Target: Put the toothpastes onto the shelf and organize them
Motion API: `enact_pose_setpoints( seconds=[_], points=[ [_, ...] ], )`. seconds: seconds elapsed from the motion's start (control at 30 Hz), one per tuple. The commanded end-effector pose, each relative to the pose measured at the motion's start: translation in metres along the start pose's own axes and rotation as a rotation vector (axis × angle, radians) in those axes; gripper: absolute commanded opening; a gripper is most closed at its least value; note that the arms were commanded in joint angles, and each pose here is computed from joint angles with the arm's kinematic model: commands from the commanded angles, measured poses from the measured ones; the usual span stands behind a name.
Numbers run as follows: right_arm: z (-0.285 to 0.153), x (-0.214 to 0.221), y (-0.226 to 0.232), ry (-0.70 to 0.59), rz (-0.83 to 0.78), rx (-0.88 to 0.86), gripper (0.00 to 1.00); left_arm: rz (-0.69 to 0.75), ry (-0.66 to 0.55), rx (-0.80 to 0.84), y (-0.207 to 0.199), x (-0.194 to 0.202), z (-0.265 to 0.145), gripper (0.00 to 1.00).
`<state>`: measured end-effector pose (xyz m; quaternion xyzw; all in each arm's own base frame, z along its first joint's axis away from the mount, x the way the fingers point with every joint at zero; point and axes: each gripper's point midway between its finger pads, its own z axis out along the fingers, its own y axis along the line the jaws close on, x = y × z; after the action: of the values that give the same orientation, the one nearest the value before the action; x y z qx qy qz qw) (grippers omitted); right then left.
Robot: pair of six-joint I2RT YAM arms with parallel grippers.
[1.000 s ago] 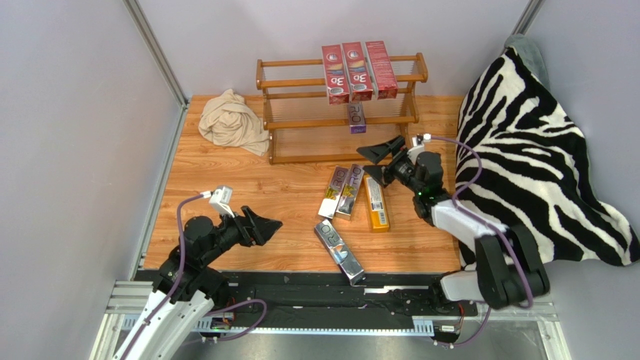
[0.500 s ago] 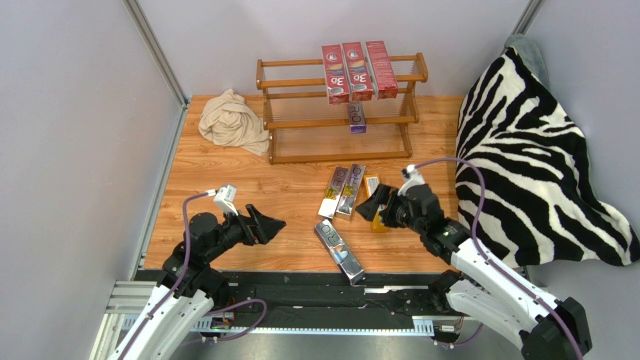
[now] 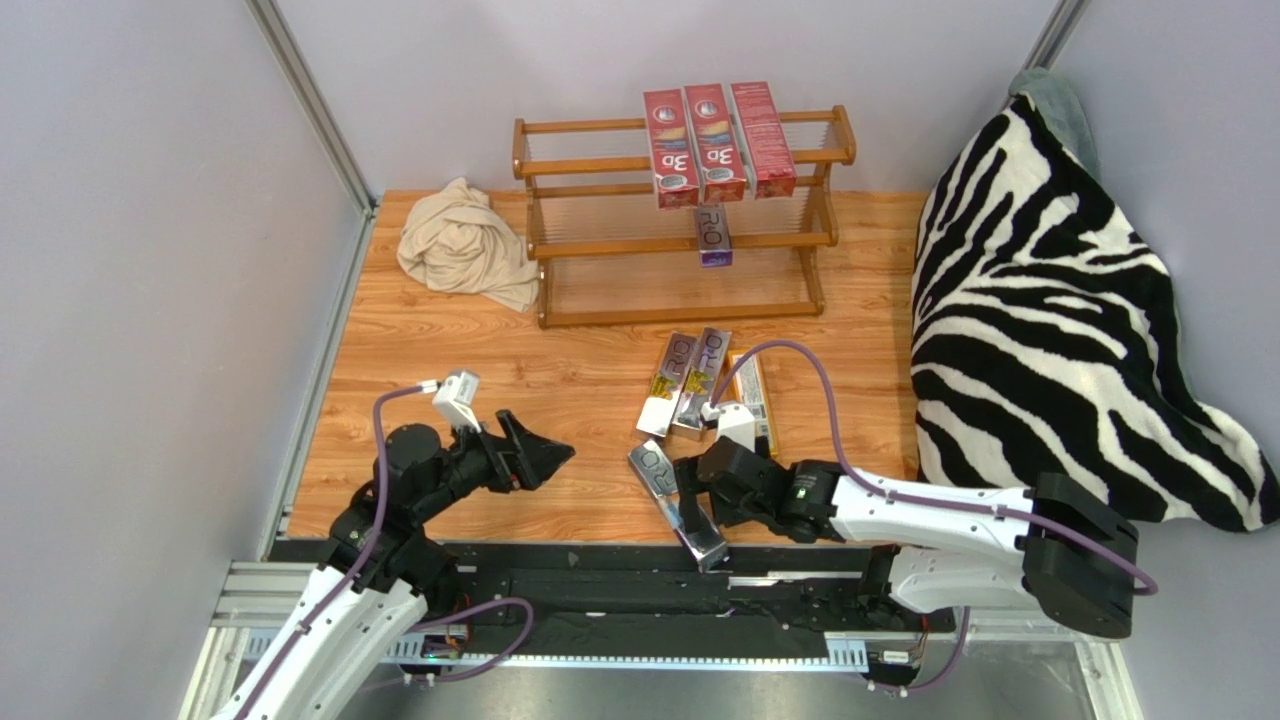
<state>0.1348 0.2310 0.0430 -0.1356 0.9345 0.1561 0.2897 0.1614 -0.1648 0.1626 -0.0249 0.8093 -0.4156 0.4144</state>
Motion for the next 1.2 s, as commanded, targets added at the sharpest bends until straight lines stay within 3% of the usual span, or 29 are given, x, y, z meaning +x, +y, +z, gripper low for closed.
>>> enact_pose_setpoints(
  seconds=[0.0, 0.53, 0.83, 0.97, 1.17],
  points=[
    [-0.001, -0.026, 0.018, -0.090, 0.008, -0.012, 1.00, 0.007, -0.009, 0.039, -0.008, -0.003, 0.001, 0.99],
    [-0.017, -0.026, 0.054, -0.102, 0.016, -0.138, 0.97, -0.009, 0.009, 0.024, 0.001, 0.006, 0.005, 0.99],
    [-0.006, -0.002, 0.055, -0.051, -0.049, -0.073, 0.95, -0.014, 0.011, 0.026, 0.002, 0.008, 0.006, 0.99],
    [-0.003, 0.005, 0.049, -0.043, -0.072, -0.014, 0.91, -0.016, 0.012, 0.031, 0.001, 0.007, 0.006, 0.99],
    [0.007, 0.018, 0.043, -0.029, -0.109, 0.039, 0.76, -0.029, 0.018, 0.051, -0.004, 0.006, 0.010, 0.99]
  ],
)
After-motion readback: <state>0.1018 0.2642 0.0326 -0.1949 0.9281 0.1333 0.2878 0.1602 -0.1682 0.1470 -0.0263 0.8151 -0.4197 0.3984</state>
